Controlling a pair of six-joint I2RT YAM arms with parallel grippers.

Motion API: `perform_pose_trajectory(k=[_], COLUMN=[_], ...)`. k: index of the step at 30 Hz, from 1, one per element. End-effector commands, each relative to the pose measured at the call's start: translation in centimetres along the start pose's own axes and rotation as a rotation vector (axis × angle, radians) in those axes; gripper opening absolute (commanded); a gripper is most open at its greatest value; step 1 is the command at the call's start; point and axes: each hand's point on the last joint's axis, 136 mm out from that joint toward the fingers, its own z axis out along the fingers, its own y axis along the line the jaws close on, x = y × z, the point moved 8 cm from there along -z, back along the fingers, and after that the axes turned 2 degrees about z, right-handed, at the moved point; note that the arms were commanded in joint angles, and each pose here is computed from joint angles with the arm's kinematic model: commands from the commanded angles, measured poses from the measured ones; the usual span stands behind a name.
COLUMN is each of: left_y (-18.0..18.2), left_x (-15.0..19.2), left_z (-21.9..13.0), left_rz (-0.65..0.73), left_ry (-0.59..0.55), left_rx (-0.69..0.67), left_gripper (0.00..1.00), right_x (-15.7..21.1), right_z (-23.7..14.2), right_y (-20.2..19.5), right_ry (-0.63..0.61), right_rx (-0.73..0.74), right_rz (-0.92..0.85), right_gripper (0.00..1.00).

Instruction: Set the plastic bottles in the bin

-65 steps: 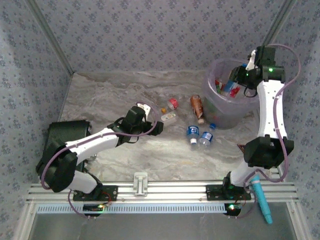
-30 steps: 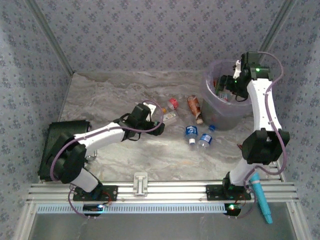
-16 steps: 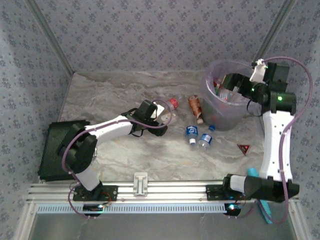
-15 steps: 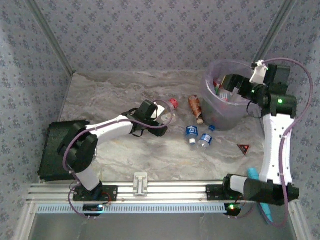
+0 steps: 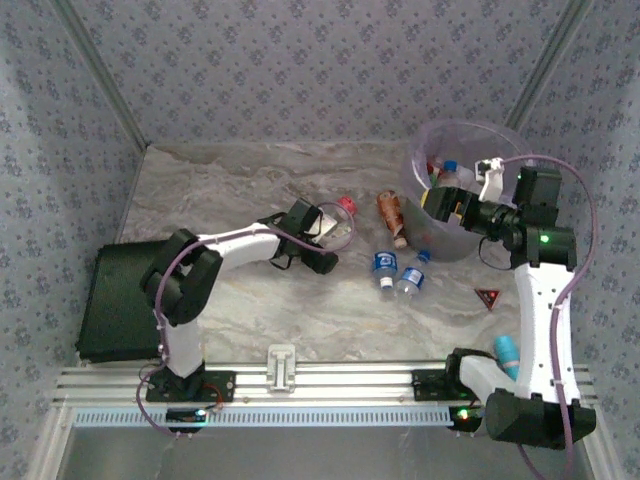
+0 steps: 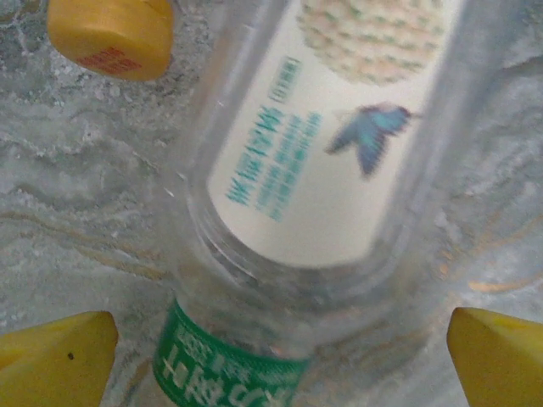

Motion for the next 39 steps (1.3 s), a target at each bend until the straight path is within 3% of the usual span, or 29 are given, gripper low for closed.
perform_pose_trajectory(k=[1,10,19,28,39], left_y=[0.3,0.6,0.6,0.2,-2.1], left_x=[-0.7,0.6,0.4,-0.5,-1.2], left_z=[0.5,1.1,0.7,-4.0,-12.9], left_rz=[0.021,0.022,0.022,-0.031,-0.125], left_ry=[-0.003,0.087,0.083,-0.041,-0.453], left_rx=[0.024,0.010,-0.002,0.008,0.196], left_gripper=[0.95,0.64,0.32,0.30,0.25], right_x=[0.2,-0.2,0.0,-0.1,-0.5], right_z=[0.2,0.5,0.0,-0.2,5.6], right_y=[0.3,0.1,0.1,1.5,6.4], right_ry=[0.014,0.013,0.005,-0.007,0.045], right_rx=[-0.037,-0.022,0.009,-0.030,-0.106], right_rz=[-0.025,-0.026,-0.033,-0.030,-0.044], right_gripper=[1.00,1.00,1.00,0.99,0.97])
